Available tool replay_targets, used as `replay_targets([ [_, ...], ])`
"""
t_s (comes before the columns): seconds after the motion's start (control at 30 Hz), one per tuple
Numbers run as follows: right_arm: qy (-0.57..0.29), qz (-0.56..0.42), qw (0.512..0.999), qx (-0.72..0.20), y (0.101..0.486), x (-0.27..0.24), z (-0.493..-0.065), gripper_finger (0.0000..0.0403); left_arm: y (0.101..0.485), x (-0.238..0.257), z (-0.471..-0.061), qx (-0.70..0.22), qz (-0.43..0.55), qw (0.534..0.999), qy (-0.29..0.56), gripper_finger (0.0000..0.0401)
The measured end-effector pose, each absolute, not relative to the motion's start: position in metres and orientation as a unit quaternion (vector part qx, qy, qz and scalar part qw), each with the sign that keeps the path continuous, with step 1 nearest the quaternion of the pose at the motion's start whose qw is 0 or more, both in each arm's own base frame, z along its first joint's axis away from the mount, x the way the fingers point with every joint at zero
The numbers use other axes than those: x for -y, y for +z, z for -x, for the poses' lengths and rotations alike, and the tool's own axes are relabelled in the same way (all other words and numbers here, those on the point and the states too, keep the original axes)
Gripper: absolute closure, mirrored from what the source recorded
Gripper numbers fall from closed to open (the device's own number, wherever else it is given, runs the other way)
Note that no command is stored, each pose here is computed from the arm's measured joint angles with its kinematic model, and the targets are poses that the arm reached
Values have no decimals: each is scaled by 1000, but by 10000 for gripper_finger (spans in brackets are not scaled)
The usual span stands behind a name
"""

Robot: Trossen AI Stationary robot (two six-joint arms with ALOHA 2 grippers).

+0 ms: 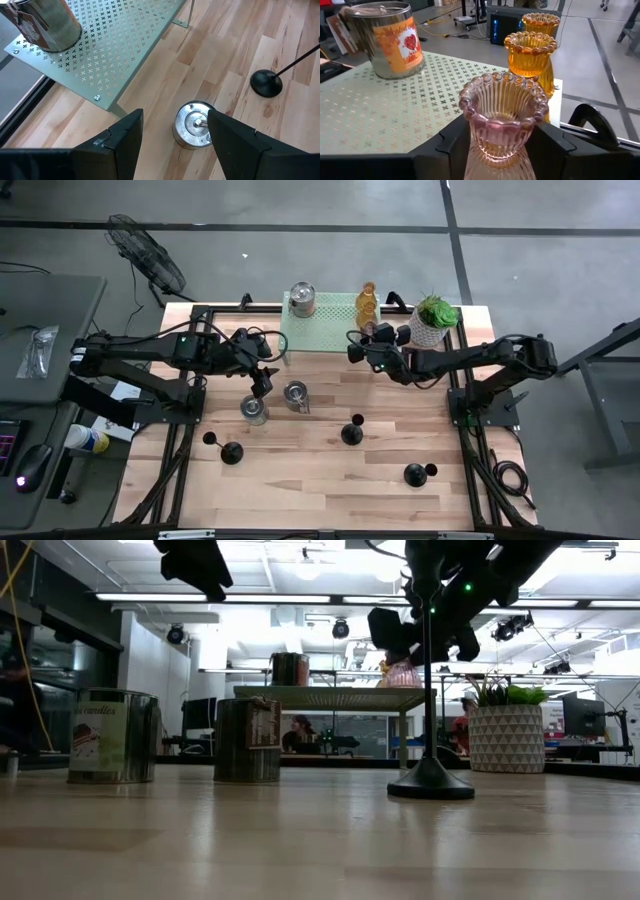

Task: Pick & Place candle stick holders
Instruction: Put the violet candle holder on the shelf

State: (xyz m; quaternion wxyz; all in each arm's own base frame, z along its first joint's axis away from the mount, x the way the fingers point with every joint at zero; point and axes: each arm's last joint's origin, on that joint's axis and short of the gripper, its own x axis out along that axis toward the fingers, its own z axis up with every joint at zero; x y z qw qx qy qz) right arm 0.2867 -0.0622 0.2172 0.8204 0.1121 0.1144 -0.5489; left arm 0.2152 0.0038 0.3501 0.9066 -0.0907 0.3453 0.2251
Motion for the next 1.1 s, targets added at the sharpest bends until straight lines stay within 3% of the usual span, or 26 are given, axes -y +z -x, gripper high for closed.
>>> replay_targets([
  [0.57, -532, -115, 828, -132, 214, 61, -287, 161, 350, -4, -215, -345, 91, 907, 225, 185],
  [1.1, -529, -107, 831, -135, 217, 61, -286, 156, 350, -4, -215, -348, 94, 906, 223, 185],
])
